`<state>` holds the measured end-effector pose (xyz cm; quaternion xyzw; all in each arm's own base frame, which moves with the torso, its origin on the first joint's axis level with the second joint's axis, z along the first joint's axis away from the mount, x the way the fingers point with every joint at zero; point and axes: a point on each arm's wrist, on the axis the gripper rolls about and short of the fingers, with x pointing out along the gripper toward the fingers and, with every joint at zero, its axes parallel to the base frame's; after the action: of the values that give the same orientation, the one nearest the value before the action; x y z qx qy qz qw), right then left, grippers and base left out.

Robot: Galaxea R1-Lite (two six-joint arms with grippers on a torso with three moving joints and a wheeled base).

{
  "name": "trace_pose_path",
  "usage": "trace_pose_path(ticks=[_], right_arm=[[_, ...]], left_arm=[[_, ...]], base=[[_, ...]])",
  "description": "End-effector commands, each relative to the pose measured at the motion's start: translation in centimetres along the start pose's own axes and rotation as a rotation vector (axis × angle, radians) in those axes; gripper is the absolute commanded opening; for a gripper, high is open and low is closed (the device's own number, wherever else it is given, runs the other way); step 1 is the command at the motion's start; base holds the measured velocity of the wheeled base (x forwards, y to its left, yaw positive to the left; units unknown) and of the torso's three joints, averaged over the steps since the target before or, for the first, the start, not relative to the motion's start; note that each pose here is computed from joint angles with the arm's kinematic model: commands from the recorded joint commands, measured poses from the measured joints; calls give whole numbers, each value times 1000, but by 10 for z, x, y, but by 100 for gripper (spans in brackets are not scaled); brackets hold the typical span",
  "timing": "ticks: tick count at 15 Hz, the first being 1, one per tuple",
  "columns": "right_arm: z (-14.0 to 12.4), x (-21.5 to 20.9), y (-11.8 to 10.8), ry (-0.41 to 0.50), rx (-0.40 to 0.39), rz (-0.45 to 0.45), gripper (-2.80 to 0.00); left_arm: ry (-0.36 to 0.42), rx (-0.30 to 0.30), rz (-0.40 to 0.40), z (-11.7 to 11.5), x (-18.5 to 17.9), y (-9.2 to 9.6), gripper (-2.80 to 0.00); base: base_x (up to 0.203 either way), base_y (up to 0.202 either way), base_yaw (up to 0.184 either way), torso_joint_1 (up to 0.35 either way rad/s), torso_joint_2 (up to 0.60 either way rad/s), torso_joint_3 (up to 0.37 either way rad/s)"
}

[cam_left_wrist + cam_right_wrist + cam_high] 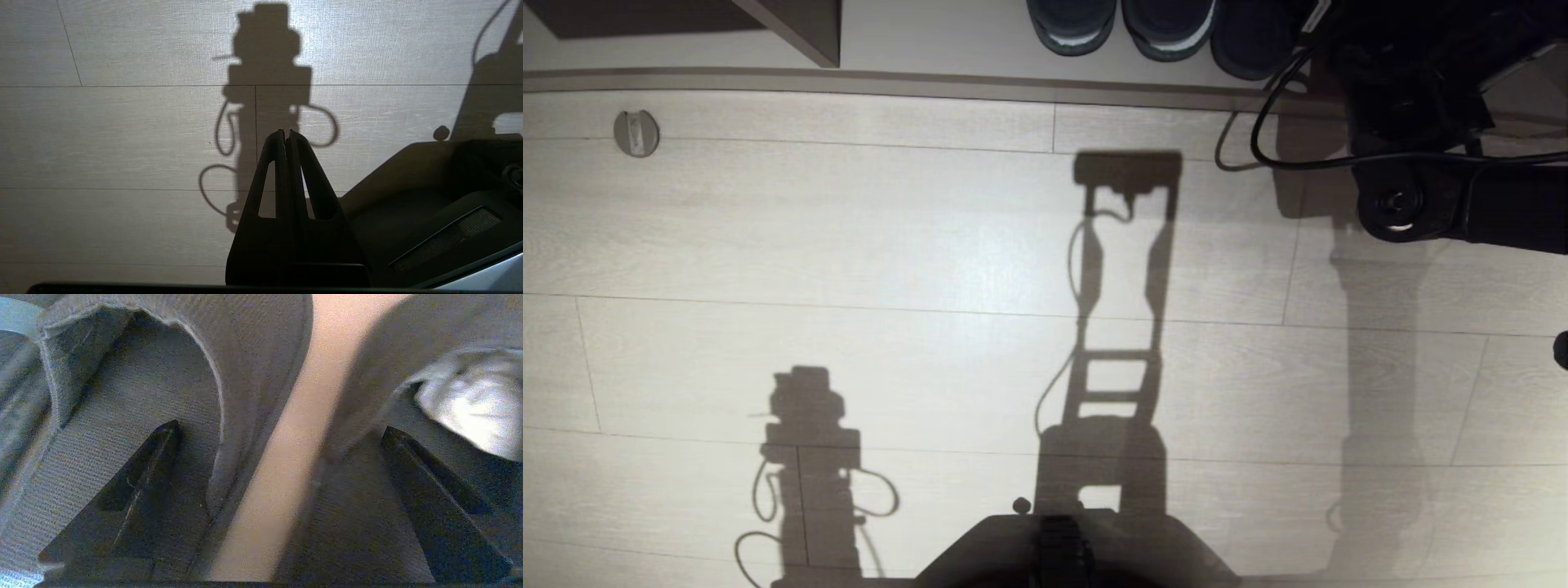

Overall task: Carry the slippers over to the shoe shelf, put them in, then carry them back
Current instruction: Pick up the slippers in the shoe cabinet

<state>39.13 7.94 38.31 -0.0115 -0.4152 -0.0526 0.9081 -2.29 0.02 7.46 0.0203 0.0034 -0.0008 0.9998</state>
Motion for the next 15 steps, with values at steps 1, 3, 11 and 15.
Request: trace_pose_path(ticks=[1, 3, 11, 15], right_arm=[[-12, -1, 3, 12, -4, 7, 0], [-14, -1, 3, -18, 10, 14, -280], [9, 3, -17, -63, -26, -36, -280], [13, -7, -18, -53, -39, -27, -280]], left_arm=[[1, 1, 0, 0, 0, 0, -280], [-3, -1, 0, 0, 0, 0, -280], [-2, -2, -1, 0, 0, 0, -280], [-2, -4, -1, 0, 0, 0, -280]], base=[[0, 0, 0, 0, 0, 0], [0, 0, 0, 0, 0, 0], [0, 0, 0, 0, 0, 0], [0, 0, 0, 0, 0, 0]])
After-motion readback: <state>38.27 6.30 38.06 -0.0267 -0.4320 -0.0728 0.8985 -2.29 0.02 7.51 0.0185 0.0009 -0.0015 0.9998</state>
